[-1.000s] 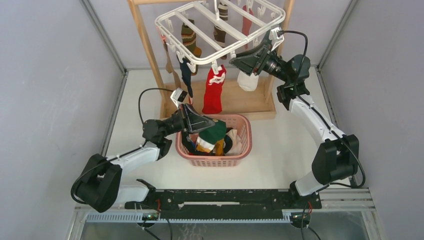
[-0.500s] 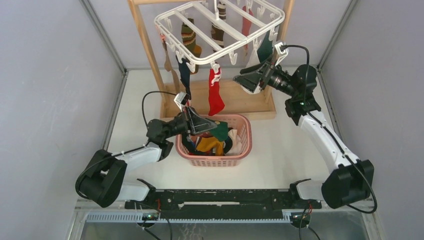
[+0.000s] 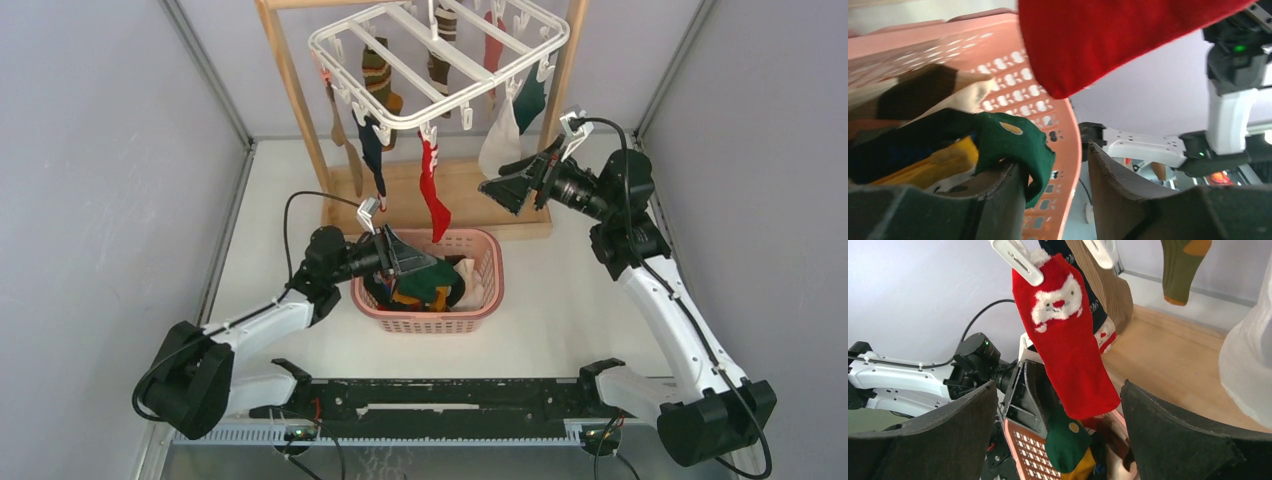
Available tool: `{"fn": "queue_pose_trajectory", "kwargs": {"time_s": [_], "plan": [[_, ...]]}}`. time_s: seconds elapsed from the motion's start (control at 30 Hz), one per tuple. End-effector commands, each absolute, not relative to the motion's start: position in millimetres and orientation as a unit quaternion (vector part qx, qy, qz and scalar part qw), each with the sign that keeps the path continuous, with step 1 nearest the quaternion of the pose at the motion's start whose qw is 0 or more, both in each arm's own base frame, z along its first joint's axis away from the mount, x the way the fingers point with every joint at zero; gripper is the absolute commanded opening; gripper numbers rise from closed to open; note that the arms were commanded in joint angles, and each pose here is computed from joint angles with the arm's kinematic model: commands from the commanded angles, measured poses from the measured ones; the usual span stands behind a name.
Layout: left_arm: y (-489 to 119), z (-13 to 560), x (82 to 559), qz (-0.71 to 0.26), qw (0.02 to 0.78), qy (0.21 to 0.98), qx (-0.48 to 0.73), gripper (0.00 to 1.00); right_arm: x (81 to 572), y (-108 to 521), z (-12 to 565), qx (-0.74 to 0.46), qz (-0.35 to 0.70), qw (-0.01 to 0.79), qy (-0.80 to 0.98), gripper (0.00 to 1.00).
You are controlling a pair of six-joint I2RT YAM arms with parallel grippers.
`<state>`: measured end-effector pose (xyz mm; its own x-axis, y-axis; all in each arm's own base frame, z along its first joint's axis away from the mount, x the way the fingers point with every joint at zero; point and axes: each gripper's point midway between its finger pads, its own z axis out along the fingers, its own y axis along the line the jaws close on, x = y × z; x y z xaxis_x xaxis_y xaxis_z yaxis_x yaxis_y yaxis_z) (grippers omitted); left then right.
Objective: Remove the socks clipped to the hanger
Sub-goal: Place the sock in the bin.
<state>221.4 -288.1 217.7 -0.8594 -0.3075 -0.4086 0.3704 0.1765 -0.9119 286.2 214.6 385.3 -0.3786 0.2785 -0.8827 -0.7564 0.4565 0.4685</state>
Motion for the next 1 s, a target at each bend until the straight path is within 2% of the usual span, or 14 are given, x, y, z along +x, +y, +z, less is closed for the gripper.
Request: {"fn": "queue_pose_trajectory", "kwargs": {"time_s": [0.0,0.07,0.13,0.3,0.37,0.6,0.97], "plan": [[-279.0,213.8,233.9,-0.57,0.315,0.757,0.047,0.52,279.0,206.9,375.0,-0.178,0.468,0.53,0.685,0.98],[-273.8,209.4,234.5,-0.546,0.319,0.773,0.046,0.56,276.9,204.4,370.0,-0.175,0.461,0.527,0.692,0.98],[-267.5,207.0,234.9,-0.519,0.328,0.788,0.048,0.66,275.6,200.8,362.1,-0.168,0.45,0.523,0.704,0.98],[-247.9,201.3,238.5,-0.444,0.353,0.822,0.051,0.83,267.9,191.4,346.3,-0.166,0.423,0.528,0.718,0.99],[-241.2,200.4,239.3,-0.422,0.362,0.83,0.055,0.99,264.6,187.6,340.9,-0.164,0.413,0.531,0.721,0.99],[-216.5,194.6,244.9,-0.302,0.392,0.866,0.073,1.0,259.0,178.3,319.0,-0.16,0.386,0.528,0.739,1.0],[-194.1,214.2,252.9,-0.203,0.441,0.87,0.082,1.0,261.9,164.6,298.0,-0.133,0.351,0.534,0.758,1.0]]}}
